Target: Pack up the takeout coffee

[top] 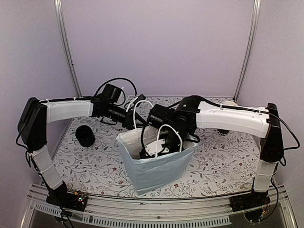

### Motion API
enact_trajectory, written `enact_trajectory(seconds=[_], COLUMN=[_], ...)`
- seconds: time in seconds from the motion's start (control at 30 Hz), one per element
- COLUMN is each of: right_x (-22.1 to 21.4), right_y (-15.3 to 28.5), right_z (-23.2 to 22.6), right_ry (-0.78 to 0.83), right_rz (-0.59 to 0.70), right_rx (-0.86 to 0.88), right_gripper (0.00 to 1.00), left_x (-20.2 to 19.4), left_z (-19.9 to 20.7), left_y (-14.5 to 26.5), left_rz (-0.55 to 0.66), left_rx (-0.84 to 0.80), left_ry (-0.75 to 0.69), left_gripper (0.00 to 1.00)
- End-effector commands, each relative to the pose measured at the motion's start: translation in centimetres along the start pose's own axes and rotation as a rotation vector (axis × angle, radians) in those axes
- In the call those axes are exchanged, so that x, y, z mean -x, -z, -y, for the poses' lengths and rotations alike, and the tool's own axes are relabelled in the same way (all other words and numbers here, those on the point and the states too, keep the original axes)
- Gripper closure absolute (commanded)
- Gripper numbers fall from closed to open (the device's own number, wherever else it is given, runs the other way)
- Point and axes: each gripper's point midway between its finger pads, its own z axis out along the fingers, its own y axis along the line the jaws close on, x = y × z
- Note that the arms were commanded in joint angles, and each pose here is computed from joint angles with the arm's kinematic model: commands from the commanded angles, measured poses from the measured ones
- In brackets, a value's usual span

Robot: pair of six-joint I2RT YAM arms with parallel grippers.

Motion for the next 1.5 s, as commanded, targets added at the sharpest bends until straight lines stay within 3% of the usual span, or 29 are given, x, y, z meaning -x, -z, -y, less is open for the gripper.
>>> enact_trajectory(seconds=[0.0,0.17,0.33,0.43,0.6,0.83,0.97,1.23,1.47], right_x=[-3.7,-3.0,-1.9,-1.3,-1.2,-0.4,0.3,1.1,0.9], right_y=[-3.6,-2.9,-0.7,1.0,2.2,4.3,6.0,9.4,9.6], right_z=[-3.2,-2.5,-1.8,-1.3,-0.8,-0.1,0.6,0.9,0.9], right_ry=[-0.038,-0.034,-0.03,-0.028,-0.027,-0.028,-0.026,-0.002,-0.001], right_rz=[-0.147,-0.124,-0.072,-0.036,-0.02,0.033,0.077,0.158,0.178], right_rx=[0.208,0.182,0.145,0.11,0.07,0.021,-0.02,-0.084,-0.089], right_gripper=[0.55,0.43,0.39,0.29,0.01,0.01,0.01,0.01,0.01], left_x=[0.9,0.8,0.9,0.9,1.1,3.2,4.4,3.7,2.2], left_z=[0.3,0.4,0.6,0.6,0.9,2.8,4.3,10.9,13.3], left_y=[1.0,0.9,1.0,1.1,1.3,3.1,5.5,8.2,5.7], left_rz=[0.031,0.032,0.037,0.037,0.04,0.06,0.088,0.086,0.005], left_rx=[0.008,0.003,0.004,0.003,0.004,0.045,0.15,0.239,0.234], left_ry=[-0.029,-0.024,-0.029,-0.027,-0.03,-0.048,-0.037,-0.059,-0.057], left_gripper=[0.47,0.47,0.47,0.47,0.47,0.46,0.46,0.42,0.4])
